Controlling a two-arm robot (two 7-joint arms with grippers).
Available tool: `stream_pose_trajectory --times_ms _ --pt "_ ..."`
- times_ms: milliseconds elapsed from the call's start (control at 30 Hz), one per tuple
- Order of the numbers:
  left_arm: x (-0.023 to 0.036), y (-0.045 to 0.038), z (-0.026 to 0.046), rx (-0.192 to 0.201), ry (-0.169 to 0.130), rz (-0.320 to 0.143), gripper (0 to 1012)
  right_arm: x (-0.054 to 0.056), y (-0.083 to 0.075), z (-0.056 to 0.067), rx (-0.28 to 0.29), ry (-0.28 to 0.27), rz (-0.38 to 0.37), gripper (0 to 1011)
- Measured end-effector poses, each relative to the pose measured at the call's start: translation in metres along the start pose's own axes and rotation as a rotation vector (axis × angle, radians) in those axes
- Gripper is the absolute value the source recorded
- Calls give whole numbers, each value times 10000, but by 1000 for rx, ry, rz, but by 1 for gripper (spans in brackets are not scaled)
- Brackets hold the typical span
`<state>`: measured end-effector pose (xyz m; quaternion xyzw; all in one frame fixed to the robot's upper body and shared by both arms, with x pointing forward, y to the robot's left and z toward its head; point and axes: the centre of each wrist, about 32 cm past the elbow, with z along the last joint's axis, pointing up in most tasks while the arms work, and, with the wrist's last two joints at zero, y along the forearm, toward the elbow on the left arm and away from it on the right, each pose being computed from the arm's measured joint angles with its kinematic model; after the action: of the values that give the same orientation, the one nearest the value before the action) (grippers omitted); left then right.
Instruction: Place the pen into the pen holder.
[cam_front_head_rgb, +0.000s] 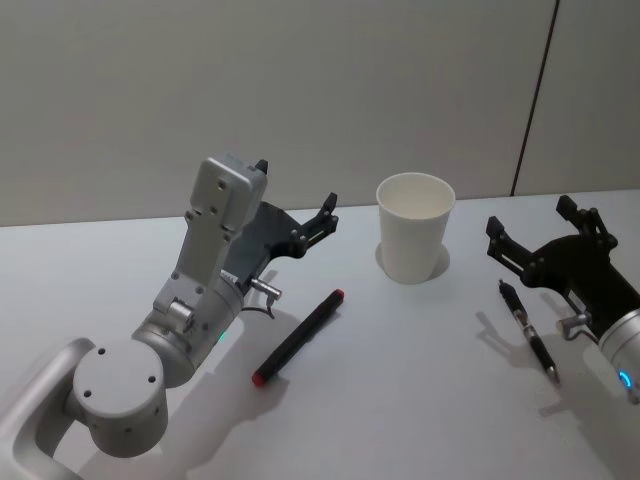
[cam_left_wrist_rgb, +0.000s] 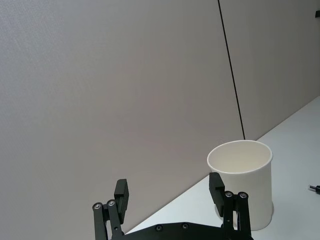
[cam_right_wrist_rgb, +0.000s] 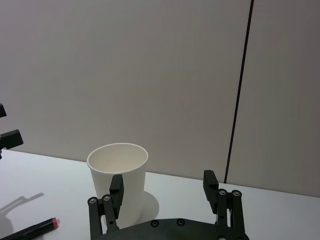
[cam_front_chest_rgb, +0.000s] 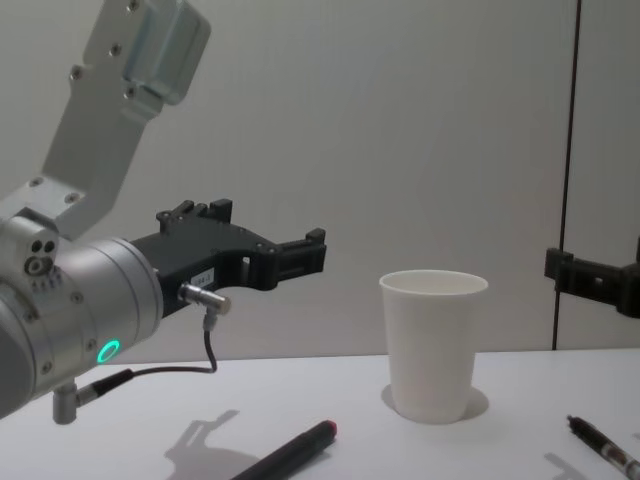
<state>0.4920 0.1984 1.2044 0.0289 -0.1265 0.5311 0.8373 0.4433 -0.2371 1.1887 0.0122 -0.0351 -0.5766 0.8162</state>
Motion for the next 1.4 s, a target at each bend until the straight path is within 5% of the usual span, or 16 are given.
stream_pose_trajectory --times_ms 1400 --pt "0 0 0 0 0 0 1001 0 0 0 0 0 0 1001"
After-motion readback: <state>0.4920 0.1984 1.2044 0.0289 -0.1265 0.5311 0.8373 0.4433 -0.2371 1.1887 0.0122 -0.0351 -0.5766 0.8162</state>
